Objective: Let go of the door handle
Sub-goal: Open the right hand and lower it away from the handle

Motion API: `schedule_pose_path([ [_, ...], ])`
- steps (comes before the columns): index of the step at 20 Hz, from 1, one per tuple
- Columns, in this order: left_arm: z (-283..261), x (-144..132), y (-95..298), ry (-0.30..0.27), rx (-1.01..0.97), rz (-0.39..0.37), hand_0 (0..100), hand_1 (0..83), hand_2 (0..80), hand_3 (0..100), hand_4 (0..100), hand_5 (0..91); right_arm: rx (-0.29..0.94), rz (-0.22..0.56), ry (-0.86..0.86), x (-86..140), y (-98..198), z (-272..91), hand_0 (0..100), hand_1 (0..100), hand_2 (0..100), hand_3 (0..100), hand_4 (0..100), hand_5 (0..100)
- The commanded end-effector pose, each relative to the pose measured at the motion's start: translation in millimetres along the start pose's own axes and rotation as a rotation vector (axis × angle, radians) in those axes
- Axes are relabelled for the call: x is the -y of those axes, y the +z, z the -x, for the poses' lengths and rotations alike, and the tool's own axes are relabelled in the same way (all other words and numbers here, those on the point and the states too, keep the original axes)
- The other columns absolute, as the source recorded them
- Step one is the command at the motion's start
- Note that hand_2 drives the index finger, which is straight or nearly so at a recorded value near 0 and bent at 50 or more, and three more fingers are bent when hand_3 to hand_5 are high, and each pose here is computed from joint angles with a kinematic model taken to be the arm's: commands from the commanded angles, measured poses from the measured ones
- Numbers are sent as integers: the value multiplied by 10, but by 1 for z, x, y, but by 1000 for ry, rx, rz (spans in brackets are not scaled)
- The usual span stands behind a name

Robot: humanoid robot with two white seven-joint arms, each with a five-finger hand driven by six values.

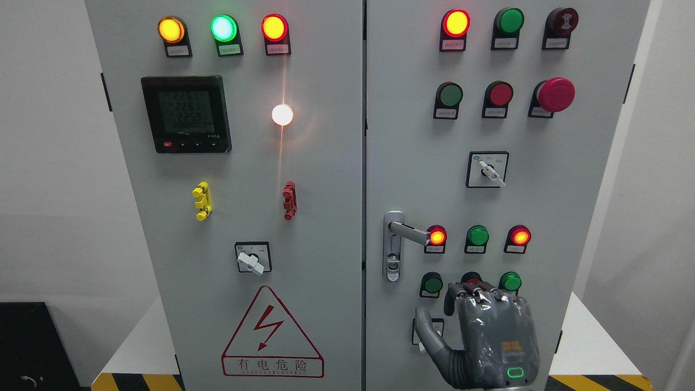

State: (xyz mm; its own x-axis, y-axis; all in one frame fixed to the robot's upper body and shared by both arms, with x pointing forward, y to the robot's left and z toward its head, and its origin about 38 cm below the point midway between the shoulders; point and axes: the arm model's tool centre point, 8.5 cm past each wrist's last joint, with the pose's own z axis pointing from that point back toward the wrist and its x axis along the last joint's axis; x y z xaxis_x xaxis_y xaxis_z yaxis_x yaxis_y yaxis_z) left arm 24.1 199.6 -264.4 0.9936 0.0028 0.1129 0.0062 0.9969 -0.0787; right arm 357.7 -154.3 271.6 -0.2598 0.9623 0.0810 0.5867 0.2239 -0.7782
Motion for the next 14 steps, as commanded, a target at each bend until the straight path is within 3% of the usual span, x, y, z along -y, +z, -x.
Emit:
schedule_pose_path([
  [1,13,0,1,3,-20,0,120,556,0,0,0,0,-19,82,4,28,23,47,450,251,362,418,396,362],
  [5,13,0,1,3,-20,0,120,556,0,0,0,0,37,116,-83,34,26,51,442,235,257,261,228,218],
  [9,13,0,1,3,-20,0,120,556,0,0,0,0,34,126,-93,36,23,52,440,232,178,160,170,163],
  [11,13,0,1,3,-20,0,120,556,0,0,0,0,32,135,-119,37,23,53,441,229,86,78,84,83],
  [14,13,0,1,4,-20,0,120,556,0,0,0,0,28,150,-155,39,22,53,445,206,37,22,21,0],
])
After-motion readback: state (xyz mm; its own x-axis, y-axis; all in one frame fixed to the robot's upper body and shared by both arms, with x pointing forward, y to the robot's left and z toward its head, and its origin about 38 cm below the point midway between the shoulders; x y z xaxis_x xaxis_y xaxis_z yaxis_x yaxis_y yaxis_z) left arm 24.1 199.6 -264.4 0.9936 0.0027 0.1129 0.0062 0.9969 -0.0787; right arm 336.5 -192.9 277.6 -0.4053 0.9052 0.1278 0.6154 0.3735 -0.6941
